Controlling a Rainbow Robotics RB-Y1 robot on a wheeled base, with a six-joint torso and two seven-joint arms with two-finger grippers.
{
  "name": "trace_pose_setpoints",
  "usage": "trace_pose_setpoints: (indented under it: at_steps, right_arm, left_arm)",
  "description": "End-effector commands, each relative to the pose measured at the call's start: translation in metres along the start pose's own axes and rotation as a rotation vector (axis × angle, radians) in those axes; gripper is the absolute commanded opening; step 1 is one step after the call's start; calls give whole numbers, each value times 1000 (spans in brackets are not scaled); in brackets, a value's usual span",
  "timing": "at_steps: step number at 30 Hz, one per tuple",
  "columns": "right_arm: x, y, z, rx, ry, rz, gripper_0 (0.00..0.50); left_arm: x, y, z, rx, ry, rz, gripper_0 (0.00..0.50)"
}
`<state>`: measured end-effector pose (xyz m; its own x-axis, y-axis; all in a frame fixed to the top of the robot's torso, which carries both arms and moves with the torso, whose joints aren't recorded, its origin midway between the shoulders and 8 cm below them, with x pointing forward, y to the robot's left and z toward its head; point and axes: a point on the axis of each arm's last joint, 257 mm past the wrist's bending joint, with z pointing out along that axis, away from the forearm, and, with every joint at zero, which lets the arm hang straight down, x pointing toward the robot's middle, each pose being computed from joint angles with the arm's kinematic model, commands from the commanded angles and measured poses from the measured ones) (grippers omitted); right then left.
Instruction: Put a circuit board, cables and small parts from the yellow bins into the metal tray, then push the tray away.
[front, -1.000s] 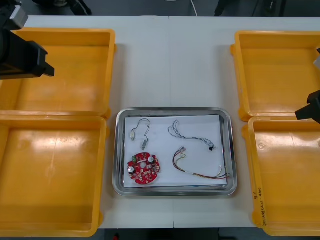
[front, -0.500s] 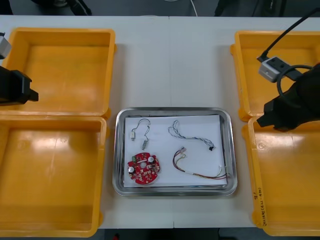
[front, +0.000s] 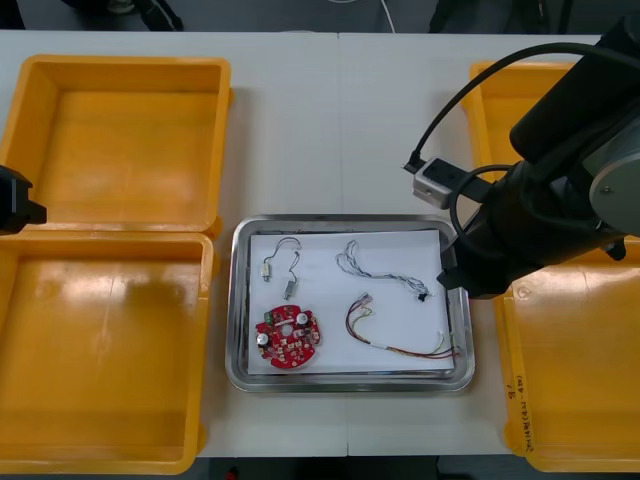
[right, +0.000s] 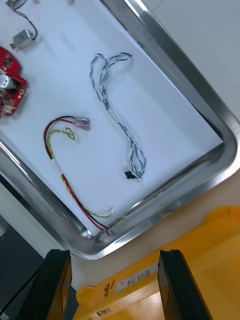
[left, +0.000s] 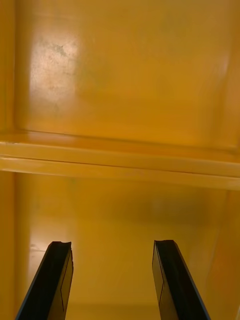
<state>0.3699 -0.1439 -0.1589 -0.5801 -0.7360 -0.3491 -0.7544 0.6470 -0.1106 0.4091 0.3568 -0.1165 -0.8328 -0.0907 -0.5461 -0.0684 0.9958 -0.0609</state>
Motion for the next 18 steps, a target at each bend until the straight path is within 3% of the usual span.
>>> trace_pose_setpoints:
  at_steps: [1,7,10,18]
  right_arm:
    - [-24,26,-3,13,-26,-155,500]
    - [-28,47,7,-5,-13,-243,500]
    - [-29,55,16,7,2,-291,500]
    - [-31,75,38,30,11,-407,500]
  left_arm:
    - [5,20,-11,-51,-9,114,461]
    - [13,16,-8,-28,10,113,468]
    - [16,12,-5,-10,17,113,500]
    - [20,2,-6,15,21,129,500]
